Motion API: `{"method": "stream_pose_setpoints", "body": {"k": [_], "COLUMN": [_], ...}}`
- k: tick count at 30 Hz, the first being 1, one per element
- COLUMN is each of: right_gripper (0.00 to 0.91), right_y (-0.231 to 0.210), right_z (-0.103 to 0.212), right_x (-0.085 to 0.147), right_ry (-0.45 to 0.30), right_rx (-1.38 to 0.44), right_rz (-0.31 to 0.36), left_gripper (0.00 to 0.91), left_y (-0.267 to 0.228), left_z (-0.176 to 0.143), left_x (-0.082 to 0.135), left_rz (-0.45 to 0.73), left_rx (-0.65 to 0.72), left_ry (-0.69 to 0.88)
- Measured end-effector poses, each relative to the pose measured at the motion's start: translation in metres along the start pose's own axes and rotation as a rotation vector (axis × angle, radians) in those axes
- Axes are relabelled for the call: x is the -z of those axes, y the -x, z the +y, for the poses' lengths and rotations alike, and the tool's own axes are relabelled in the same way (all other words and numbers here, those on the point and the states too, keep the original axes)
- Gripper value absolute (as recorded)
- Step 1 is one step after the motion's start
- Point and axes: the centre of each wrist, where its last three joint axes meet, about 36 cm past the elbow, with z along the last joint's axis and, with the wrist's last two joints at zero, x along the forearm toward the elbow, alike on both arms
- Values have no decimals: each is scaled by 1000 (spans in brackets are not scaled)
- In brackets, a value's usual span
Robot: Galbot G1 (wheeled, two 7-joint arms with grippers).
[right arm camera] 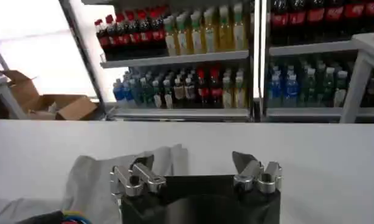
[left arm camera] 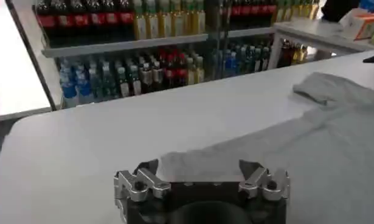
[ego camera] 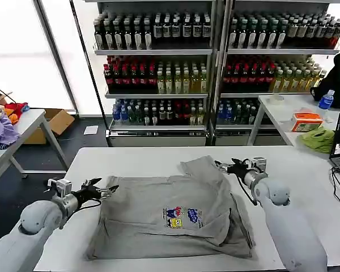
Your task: Fold and organize the clothes.
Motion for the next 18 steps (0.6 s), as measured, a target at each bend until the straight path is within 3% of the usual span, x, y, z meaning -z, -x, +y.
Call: {"method": "stream_pose_setpoints", "body": {"k": [4, 5, 7, 8, 10, 13, 18], "right_gripper": [907, 907, 625, 272, 0, 0, 0], "right_y": [19, 23, 30, 34, 40, 47, 56], "right_z": [5, 6, 9, 10, 13, 17, 21], "right_x": [-1, -1, -3, -3, -4, -4, -3], "right_ry": [18, 20, 27, 30, 37, 43, 62], "right_rx": [3, 4, 7, 9, 12, 15, 19], "right_rz": [20, 23, 31, 36, 42, 51, 58], "left_gripper": [907, 746, 292, 151, 60, 10, 10], "left_y": [18, 22, 27, 29, 32, 34, 32], "left_z": [11, 12, 16, 17, 20, 24, 27], "left_x": [2, 2, 3, 2, 1, -1, -5], "left_rz": [14, 17, 22, 26, 34, 45, 59], "left_rx": [10, 10, 13, 15, 17, 19, 9], "left_ry": [-9, -11, -14, -16, -19, -24, -35]}}
